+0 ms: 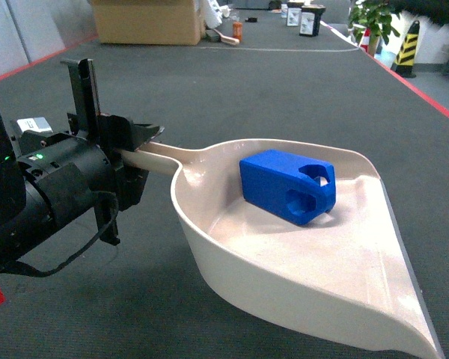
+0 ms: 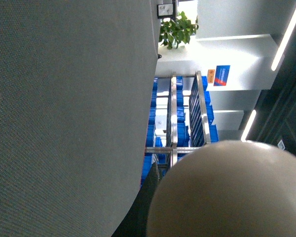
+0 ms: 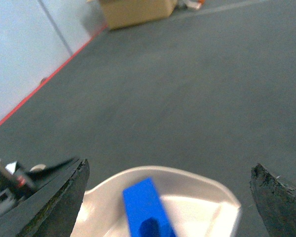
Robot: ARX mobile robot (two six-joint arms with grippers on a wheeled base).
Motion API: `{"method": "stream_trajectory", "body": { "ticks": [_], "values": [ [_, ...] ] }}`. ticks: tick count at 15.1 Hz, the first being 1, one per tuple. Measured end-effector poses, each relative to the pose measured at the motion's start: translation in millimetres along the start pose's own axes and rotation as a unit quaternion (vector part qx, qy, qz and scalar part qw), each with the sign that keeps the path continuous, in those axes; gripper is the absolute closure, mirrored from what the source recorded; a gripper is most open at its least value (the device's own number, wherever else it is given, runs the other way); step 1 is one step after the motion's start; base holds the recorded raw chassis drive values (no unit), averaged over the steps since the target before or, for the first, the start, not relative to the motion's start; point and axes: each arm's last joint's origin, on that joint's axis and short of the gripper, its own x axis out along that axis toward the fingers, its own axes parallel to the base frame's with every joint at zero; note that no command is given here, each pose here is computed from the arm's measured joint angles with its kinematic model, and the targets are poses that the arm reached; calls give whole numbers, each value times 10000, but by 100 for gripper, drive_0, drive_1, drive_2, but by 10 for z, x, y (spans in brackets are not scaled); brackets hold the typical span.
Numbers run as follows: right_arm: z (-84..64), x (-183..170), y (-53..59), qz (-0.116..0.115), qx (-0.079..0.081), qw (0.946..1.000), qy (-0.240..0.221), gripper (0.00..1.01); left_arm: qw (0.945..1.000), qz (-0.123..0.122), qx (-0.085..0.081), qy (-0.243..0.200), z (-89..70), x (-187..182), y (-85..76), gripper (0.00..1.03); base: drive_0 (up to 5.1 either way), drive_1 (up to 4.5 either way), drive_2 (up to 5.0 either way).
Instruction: Place part in tray to right shelf
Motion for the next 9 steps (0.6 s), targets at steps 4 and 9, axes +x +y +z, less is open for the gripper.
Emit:
{"method": "stream_trajectory", "body": {
  "ticks": [4, 9],
  "values": [
    [-76, -447, -242, -1925, -1752, 9542, -1473, 3, 10000, 0, 0, 4, 0, 0, 0, 91, 0, 0, 0],
    [-284, -490, -339, -2076, -2288, 9458, -997, 3, 10000, 30, -1, -54, 25, -3, 7, 91, 97, -71, -25]
  ]
}}
